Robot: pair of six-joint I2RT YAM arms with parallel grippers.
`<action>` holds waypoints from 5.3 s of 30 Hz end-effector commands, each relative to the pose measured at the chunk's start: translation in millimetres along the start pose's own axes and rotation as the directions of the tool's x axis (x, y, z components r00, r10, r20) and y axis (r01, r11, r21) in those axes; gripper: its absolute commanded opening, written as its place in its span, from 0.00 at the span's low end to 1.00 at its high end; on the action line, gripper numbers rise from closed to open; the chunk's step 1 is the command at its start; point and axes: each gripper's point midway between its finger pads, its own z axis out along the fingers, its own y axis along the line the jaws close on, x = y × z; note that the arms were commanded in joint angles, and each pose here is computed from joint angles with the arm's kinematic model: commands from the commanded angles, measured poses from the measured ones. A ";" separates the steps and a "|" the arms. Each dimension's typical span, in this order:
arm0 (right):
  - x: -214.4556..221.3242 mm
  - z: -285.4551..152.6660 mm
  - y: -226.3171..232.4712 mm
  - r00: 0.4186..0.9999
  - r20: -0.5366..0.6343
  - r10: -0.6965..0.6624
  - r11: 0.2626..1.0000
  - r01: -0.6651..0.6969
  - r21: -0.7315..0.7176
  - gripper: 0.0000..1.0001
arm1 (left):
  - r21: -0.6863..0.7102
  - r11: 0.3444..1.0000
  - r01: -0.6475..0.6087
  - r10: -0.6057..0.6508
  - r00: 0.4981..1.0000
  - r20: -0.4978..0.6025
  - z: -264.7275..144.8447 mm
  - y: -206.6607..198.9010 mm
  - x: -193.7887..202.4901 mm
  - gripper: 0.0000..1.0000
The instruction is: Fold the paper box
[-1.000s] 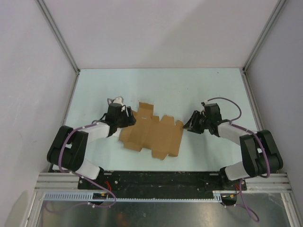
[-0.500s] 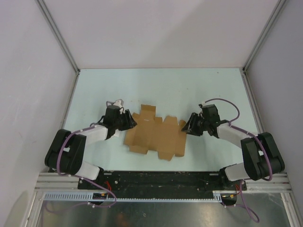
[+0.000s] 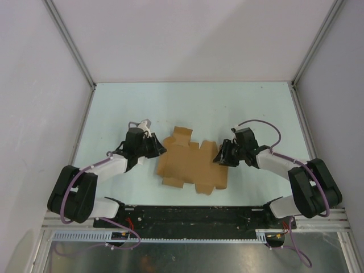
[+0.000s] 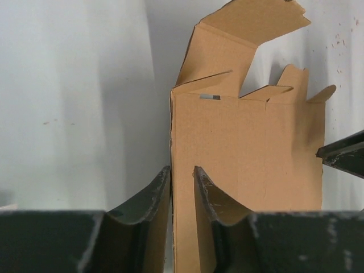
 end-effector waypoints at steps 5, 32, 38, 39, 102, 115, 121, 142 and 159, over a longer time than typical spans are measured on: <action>3.3 6.6 12.9 0.999 0.010 -0.035 0.999 0.035 -0.017 0.45 | 0.043 0.995 -0.090 0.092 0.995 -0.048 1.4 -28.6 11.4 0.23; 32.2 34.1 18.0 0.994 -0.036 -0.103 0.995 0.103 0.006 0.45 | 0.017 0.970 -0.241 0.240 0.956 -0.167 20.1 -70.6 45.7 0.07; 33.6 35.5 17.7 0.994 -0.039 -0.103 0.995 0.104 0.012 0.45 | 0.005 0.966 -0.257 0.254 0.949 -0.189 24.4 -74.6 52.8 0.08; 34.3 36.1 16.7 0.994 -0.041 -0.103 0.995 0.103 0.014 0.45 | 0.003 0.966 -0.257 0.253 0.949 -0.186 24.8 -75.7 51.5 0.08; 39.7 22.8 9.4 0.988 -0.040 -0.149 0.985 0.152 0.081 0.52 | 0.013 0.953 -0.301 0.302 0.952 -0.048 -28.5 -113.3 3.0 0.04; 43.4 29.0 9.2 0.989 -0.051 -0.140 0.986 0.144 0.081 0.52 | 0.133 0.952 -0.277 0.288 0.955 -0.074 -36.5 -153.1 16.9 0.04; 44.6 29.9 7.9 0.989 -0.053 -0.140 0.986 0.144 0.086 0.52 | 0.140 0.949 -0.284 0.298 0.950 -0.090 -33.3 -162.4 26.5 0.08; 46.6 31.7 6.6 0.988 -0.062 -0.139 0.986 0.144 0.088 0.53 | 0.149 0.947 -0.283 0.302 0.946 -0.121 -24.1 -180.8 42.5 0.10; 46.5 31.0 6.2 0.988 -0.061 -0.139 0.985 0.144 0.091 0.54 | 0.132 0.940 -0.314 0.328 0.938 -0.112 -20.1 -184.3 45.4 0.11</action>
